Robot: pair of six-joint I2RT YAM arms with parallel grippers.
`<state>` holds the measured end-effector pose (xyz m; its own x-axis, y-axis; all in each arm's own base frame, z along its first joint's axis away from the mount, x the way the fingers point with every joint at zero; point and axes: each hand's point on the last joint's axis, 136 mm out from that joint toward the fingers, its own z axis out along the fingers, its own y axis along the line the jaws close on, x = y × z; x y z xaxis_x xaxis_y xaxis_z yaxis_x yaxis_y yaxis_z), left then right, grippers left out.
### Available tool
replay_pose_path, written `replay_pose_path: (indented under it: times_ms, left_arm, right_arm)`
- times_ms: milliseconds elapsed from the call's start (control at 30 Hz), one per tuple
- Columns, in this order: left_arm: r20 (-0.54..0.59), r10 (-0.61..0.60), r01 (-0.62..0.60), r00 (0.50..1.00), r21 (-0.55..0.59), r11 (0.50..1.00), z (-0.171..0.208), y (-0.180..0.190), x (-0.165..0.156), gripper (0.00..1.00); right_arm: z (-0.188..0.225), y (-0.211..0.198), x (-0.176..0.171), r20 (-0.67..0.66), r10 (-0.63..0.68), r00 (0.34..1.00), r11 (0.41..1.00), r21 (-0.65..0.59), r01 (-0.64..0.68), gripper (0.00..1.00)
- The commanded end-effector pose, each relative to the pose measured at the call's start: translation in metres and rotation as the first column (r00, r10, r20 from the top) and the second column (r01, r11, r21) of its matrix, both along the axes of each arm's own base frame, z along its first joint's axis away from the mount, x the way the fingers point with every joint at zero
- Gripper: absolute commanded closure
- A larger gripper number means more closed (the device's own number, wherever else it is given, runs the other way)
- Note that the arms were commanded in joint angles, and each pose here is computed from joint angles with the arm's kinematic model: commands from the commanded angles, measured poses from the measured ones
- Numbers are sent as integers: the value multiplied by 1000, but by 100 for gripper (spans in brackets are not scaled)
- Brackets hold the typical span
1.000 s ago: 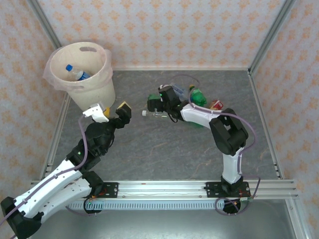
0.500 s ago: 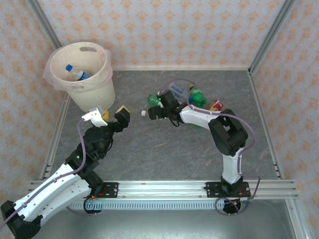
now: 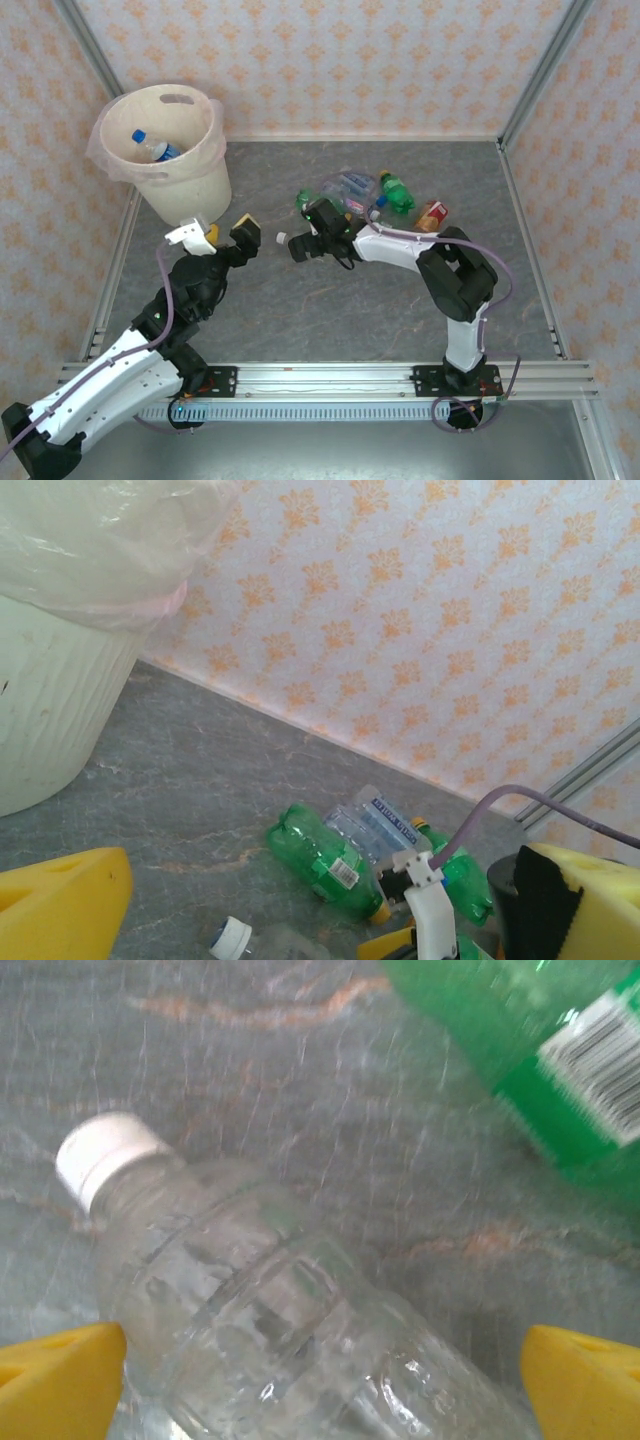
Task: Put the plastic bottles in the bin
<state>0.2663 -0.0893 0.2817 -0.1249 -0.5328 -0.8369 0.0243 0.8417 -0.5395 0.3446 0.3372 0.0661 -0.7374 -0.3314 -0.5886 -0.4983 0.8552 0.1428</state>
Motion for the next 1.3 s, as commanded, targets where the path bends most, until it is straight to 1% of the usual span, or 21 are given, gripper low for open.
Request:
replay_pose_path:
  times_ms: [0,133,267,367,533,600,700,833,933,1167,1267]
  left_arm:
    - [-34,6,-7,999,-36,999,-14,4,-6,1]
    - [-30,7,-9,1000,-72,997,-15,6,-9,1]
    - [-34,3,-7,999,-94,996,-15,5,-9,1]
    - [-42,-1,-3,999,-95,995,-13,4,-8,1]
    - [-70,26,-36,997,-141,989,-18,6,-6,1]
    - [-77,16,-28,997,-155,987,-19,3,-5,1]
    - [-89,6,-22,996,-179,984,-20,0,-5,2]
    - [-103,-4,-17,995,-202,979,-23,-1,-6,4]
    - [-108,-13,-10,994,-212,977,-25,-3,-6,6]
    - [-132,-63,29,989,-246,969,-29,-17,-1,8]
    - [-153,-74,35,985,-247,968,-30,-23,3,9]
  right_arm:
    - [4,-11,-15,-16,22,1000,999,-23,-23,0]
    - [-1,-14,-23,-22,45,999,998,-43,-46,0]
    - [-12,-14,-41,-49,91,995,994,-57,-94,0]
    - [-13,-13,-52,-17,112,994,990,-80,-113,0]
    - [-13,-18,-53,16,75,997,995,-63,-74,0]
    - [-11,-18,-54,34,63,997,997,-44,-61,4]
    - [-11,-16,-54,42,57,998,998,-23,-56,14]
    - [-13,-16,-57,63,55,997,998,-25,-54,19]
    - [-11,-16,-57,78,56,995,998,-20,-55,26]
    - [3,-20,-59,129,23,991,999,34,-27,34]
    - [10,-23,-61,147,10,989,997,71,-20,34]
